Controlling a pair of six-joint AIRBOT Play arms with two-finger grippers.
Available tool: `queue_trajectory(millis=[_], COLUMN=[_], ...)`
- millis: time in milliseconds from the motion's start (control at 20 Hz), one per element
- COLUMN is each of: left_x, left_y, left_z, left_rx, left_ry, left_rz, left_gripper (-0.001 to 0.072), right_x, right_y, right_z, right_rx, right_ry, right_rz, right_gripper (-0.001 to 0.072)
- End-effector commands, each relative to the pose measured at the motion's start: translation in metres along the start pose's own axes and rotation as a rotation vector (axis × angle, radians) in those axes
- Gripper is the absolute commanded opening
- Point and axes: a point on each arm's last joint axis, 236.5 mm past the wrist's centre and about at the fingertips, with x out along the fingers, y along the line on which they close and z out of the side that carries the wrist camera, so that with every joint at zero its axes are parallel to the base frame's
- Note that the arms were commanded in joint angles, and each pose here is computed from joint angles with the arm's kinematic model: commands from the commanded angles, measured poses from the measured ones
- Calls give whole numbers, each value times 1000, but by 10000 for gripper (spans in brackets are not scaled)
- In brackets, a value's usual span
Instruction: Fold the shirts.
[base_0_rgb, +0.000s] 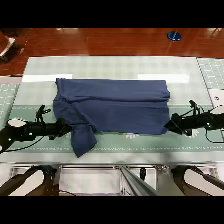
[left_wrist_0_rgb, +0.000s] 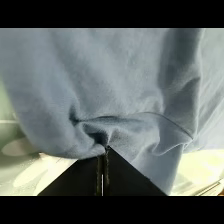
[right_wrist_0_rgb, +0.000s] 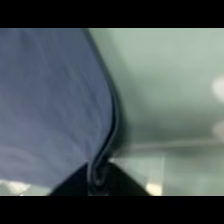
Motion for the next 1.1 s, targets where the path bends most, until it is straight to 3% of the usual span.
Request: queue_trajectory(millis=[0,250,550,800,1050], left_x=[-10,-47,-81,-57,-16], left_y=[-6,-55,-120,-164,-160], left_z=[14,69,178,245,265], left_rx=[58,166,193,226,150], left_ry=[-18,-130,-266,-259,-170], left_rz=[15,-37,-114,-143,-150], left_gripper=[27,26,26,25,34], right_x=[0,-44,-69,-52,-22], right_y=[32,66,111,127,136], right_z=[8,54,131,178,210], right_rx=[-103,-225,-236,-177,-150], right_ry=[-26,-135,-203,-217,-212], right_rz=[81,96,190,275,277], right_gripper=[19,18,18,18,19])
